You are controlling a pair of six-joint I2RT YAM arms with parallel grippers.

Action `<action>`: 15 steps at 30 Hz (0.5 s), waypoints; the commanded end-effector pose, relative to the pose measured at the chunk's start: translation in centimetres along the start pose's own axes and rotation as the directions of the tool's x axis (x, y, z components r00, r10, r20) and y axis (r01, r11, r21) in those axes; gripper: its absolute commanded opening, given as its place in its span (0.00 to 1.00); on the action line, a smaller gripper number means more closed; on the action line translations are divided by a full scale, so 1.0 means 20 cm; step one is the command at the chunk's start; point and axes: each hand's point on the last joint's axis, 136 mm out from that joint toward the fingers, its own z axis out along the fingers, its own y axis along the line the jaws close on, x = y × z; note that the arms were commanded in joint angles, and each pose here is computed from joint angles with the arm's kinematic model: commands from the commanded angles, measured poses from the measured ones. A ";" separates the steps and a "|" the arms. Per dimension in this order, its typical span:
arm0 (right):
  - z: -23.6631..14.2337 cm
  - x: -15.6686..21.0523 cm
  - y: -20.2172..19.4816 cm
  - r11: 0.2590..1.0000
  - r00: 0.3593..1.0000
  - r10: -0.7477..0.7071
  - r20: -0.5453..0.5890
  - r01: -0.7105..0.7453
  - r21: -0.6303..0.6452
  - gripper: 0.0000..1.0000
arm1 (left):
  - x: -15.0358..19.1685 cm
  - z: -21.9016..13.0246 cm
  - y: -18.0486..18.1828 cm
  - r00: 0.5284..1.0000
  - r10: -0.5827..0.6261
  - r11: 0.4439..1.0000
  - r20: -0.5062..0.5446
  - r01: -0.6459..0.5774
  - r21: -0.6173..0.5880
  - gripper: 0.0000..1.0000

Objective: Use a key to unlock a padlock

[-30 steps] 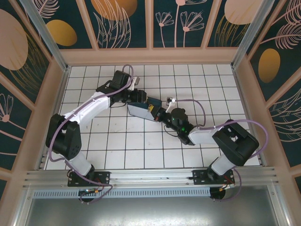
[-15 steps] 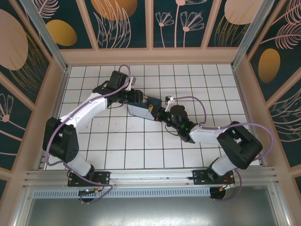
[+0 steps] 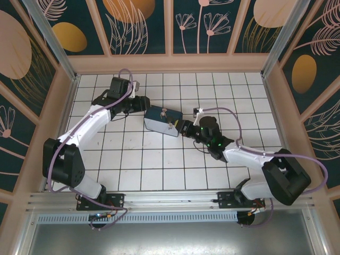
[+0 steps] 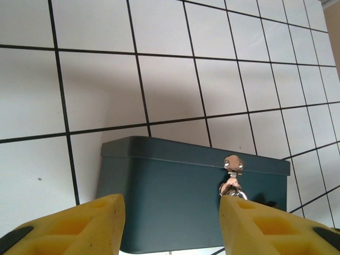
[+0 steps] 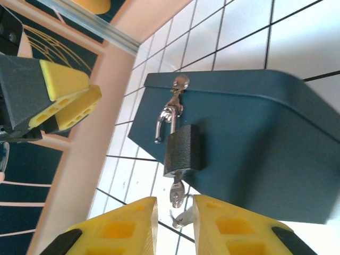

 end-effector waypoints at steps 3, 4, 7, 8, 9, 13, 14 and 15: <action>0.00 -0.09 0.01 0.994 0.996 -0.082 -0.019 0.083 0.071 0.24 | 0.13 0.04 0.04 0.999 -0.009 0.999 -0.040 0.010 0.034 0.49; 0.02 -0.09 0.02 0.994 0.996 -0.090 -0.028 0.092 0.065 0.26 | 0.17 0.04 0.03 0.999 -0.015 0.998 -0.052 0.018 0.057 0.49; 0.08 -0.11 0.03 0.987 0.988 -0.138 -0.063 0.143 0.080 0.29 | 0.21 0.04 0.04 0.998 -0.021 0.997 -0.061 0.026 0.074 0.50; 0.10 -0.11 0.03 0.981 0.984 -0.160 -0.083 0.168 0.094 0.31 | 0.22 0.03 0.03 0.998 -0.015 0.997 -0.060 0.020 0.077 0.50; 0.13 -0.11 0.03 0.976 0.978 -0.181 -0.102 0.192 0.104 0.32 | 0.21 0.03 0.03 0.998 -0.011 0.996 -0.058 0.016 0.082 0.51; 0.20 -0.08 -0.02 0.943 0.942 -0.239 -0.236 0.284 0.176 0.34 | 0.17 0.03 0.00 0.999 0.008 0.995 -0.046 -0.003 0.095 0.51; 0.21 -0.08 -0.04 0.929 0.931 -0.255 -0.260 0.311 0.203 0.34 | 0.16 0.04 0.00 0.999 0.016 0.995 -0.044 -0.011 0.095 0.51; 0.21 -0.08 -0.05 0.917 0.924 -0.267 -0.274 0.331 0.222 0.34 | 0.14 0.05 -0.01 0.999 0.023 0.995 -0.042 -0.019 0.095 0.51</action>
